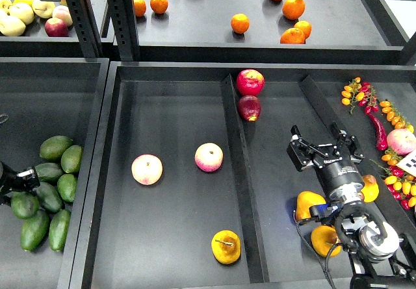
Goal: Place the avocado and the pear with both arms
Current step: 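Lower the avocado among the other avocados and open the left gripper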
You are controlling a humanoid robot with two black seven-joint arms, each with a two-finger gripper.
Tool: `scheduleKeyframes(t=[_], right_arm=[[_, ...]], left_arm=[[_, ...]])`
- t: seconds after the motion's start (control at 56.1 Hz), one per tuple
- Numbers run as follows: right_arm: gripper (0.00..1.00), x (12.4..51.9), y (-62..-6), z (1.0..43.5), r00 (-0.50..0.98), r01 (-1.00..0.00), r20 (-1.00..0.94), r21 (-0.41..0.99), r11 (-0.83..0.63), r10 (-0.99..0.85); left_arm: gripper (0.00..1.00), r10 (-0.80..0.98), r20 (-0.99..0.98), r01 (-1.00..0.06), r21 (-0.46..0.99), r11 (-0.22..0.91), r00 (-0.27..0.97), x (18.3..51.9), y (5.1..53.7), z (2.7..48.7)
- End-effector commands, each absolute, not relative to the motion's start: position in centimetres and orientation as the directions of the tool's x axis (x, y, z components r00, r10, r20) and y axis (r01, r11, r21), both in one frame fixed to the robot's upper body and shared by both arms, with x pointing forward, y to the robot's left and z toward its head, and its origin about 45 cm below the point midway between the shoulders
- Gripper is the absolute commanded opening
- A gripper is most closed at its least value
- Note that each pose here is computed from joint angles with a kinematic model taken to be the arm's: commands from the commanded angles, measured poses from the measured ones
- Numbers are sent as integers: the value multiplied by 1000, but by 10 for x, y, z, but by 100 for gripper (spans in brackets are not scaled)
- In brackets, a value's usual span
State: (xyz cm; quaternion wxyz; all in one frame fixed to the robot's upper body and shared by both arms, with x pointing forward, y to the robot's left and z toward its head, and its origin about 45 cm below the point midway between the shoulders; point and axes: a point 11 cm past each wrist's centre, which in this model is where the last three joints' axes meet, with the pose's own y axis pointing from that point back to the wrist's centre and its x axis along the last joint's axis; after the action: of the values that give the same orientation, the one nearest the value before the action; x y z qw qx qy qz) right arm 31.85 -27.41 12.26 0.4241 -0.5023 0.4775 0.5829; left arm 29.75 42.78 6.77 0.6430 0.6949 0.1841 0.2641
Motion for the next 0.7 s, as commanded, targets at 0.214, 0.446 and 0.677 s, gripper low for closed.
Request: scheduleKeyframes(t=[0.214, 0.446, 0.677], right_arm=[[100, 319, -274, 123, -133, -975, -991, 128, -183, 15], [100, 318, -275, 122, -137, -974, -990, 132, -182, 15], [100, 317, -276, 121, -139, -974, -990, 134, -181, 15]], left_arm=[[68, 590, 128, -85, 991, -100, 797, 299, 423, 66], [83, 597, 136, -108, 991, -82, 790, 307, 418, 71], [91, 680, 158, -232, 972, 18, 716, 342, 404, 97]])
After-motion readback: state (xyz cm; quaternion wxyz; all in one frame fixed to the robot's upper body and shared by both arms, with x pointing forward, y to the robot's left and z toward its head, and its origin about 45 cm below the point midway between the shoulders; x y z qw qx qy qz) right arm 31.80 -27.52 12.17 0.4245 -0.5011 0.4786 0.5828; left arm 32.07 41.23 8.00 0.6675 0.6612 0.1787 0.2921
